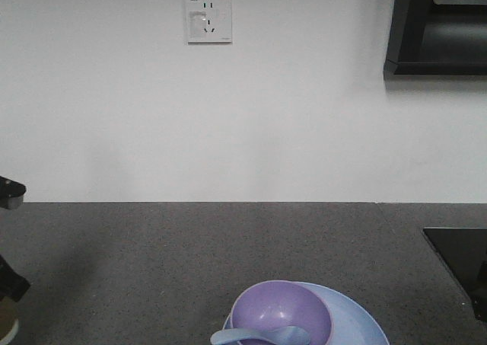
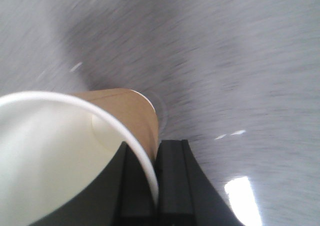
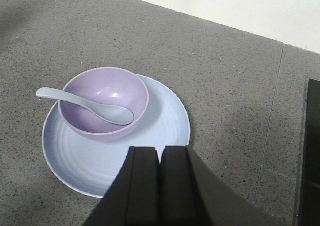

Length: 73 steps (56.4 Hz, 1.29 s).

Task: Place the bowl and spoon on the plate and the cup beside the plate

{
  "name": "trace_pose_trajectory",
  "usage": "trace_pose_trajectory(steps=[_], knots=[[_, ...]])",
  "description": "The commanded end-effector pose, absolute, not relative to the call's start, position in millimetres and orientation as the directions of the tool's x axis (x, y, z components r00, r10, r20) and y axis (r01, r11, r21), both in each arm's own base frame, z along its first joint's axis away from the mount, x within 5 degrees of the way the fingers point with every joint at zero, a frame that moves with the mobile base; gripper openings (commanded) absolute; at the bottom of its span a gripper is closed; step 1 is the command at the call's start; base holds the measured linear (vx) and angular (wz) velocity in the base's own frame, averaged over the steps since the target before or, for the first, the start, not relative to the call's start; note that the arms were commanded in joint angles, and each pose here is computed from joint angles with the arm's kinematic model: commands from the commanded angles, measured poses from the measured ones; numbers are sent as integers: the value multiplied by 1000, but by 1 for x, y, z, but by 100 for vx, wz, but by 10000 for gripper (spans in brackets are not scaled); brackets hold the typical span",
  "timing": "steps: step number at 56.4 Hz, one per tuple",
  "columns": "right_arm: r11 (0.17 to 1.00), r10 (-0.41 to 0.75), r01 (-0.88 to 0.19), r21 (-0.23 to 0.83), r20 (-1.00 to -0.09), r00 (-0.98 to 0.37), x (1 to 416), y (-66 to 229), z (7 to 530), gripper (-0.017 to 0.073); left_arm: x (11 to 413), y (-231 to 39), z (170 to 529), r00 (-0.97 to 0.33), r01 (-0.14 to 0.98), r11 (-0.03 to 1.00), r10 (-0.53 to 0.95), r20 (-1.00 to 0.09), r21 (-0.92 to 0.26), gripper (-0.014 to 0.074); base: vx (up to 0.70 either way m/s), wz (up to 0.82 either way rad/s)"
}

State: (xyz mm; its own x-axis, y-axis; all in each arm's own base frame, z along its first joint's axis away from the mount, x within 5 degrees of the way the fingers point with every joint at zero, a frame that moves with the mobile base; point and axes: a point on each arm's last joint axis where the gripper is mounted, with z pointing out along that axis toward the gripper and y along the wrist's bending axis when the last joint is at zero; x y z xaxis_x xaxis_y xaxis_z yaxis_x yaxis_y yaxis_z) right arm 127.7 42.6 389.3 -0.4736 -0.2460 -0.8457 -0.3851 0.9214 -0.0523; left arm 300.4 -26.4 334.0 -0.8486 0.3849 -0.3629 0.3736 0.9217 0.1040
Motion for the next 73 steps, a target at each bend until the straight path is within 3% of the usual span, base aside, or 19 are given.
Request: trace_pose_trajectory(steps=[1,11,20,38,60,73], knots=[[926,-216,-374,-60,-894,-392,128,42,404,-12,286,-54,366,-722,504,863,448,-527,43,-3,0,0],[926,-216,-374,-60,-894,-392,128,42,404,-12,273,-100,376,-631,634,773,495,-597,-29,-3,0,0],[927,-212,-372,-55,-894,-394,128,42,404,-12,273,-130,388,-582,677,736,524,-621,-13,-3,0,0],[925,-222,-374,-59,-885,-410,128,42,402,-12,290,-188,377,-581,743,669,618,-530,-34,-3,0,0],[925,-228,-374,-62,-880,-417,127,42,401,-12,306,-225,339,-592,765,644,711,-381,12,-1,0,0],[925,-228,-375,-62,-879,-418,127,42,401,-12,310,-229,335,-590,766,642,710,-385,11,18,0,0]])
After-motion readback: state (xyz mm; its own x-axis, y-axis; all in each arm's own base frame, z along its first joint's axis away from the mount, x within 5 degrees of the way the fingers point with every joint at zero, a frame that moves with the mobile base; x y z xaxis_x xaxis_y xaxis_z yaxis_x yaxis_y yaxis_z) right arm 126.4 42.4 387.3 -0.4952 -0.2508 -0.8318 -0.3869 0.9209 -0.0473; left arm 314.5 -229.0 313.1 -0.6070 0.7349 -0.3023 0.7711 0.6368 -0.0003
